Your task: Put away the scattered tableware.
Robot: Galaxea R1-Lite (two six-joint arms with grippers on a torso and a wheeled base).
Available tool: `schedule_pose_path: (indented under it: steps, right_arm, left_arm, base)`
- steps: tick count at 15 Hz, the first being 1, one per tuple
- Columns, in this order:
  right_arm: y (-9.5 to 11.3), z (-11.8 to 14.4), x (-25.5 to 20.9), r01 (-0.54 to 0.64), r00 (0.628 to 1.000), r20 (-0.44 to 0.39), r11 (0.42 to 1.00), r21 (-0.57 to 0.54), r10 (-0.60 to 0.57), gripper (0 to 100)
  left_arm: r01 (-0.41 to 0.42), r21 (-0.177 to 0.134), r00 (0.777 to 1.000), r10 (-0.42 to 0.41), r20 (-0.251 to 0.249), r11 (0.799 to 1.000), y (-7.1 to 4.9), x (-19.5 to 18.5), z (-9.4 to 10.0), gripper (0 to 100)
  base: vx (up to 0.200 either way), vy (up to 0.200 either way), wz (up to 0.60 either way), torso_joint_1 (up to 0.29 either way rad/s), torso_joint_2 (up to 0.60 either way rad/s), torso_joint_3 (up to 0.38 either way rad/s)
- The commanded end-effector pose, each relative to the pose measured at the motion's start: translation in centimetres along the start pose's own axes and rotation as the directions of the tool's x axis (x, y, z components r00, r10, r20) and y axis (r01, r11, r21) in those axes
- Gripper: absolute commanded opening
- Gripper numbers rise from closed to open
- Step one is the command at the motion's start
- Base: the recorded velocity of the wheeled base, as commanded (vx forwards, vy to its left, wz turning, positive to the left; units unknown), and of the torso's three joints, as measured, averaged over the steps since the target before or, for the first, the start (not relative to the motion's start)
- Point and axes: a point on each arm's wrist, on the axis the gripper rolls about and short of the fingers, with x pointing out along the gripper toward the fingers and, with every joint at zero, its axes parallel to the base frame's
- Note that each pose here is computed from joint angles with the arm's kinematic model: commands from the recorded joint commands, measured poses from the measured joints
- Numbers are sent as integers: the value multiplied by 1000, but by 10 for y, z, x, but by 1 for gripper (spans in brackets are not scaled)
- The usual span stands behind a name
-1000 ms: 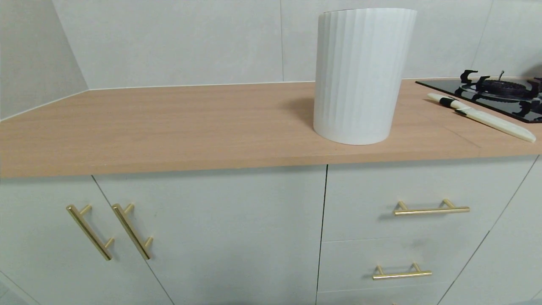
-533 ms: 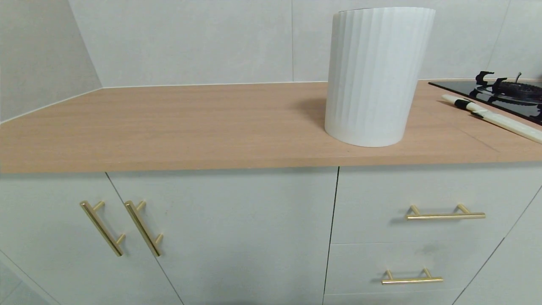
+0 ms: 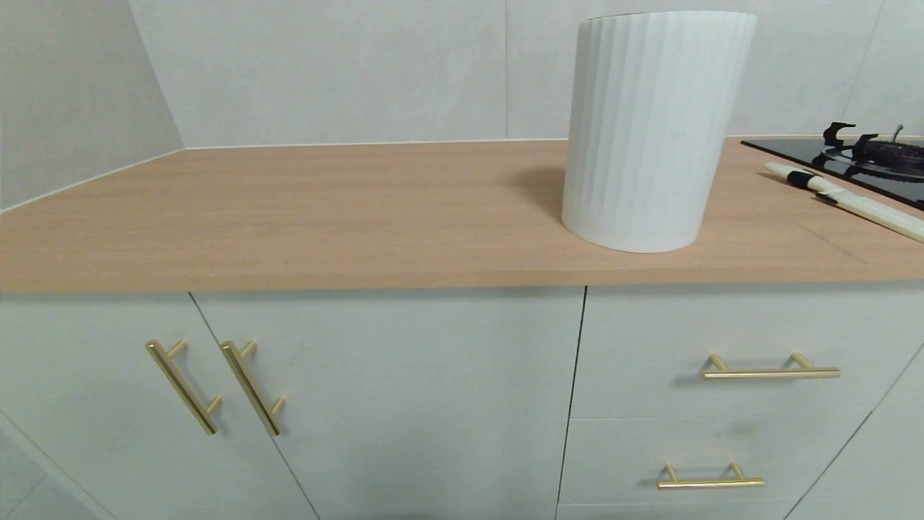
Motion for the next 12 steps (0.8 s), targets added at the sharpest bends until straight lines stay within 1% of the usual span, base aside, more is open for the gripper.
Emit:
schedule_pose_path:
  steps: [1,8,12]
  right_arm:
    - [0,0,0,-1,1000,-1,1000,0,1,100]
    - [0,0,0,-1,1000,-1,1000,0,1,100]
    - [0,0,0,-1,1000,0,1000,0,1,100]
  left_arm:
    - [0,0,1000,0,-1,1000,0,0,0,100]
    - [0,2,1000,0,-1,1000,0,0,0,100]
    - [0,2,1000,0,-1,1000,0,0,0,100]
  base:
    - [0,0,0,0,0,0]
    - [0,0,0,0,0,0]
    - [0,-200,0,4,1,1]
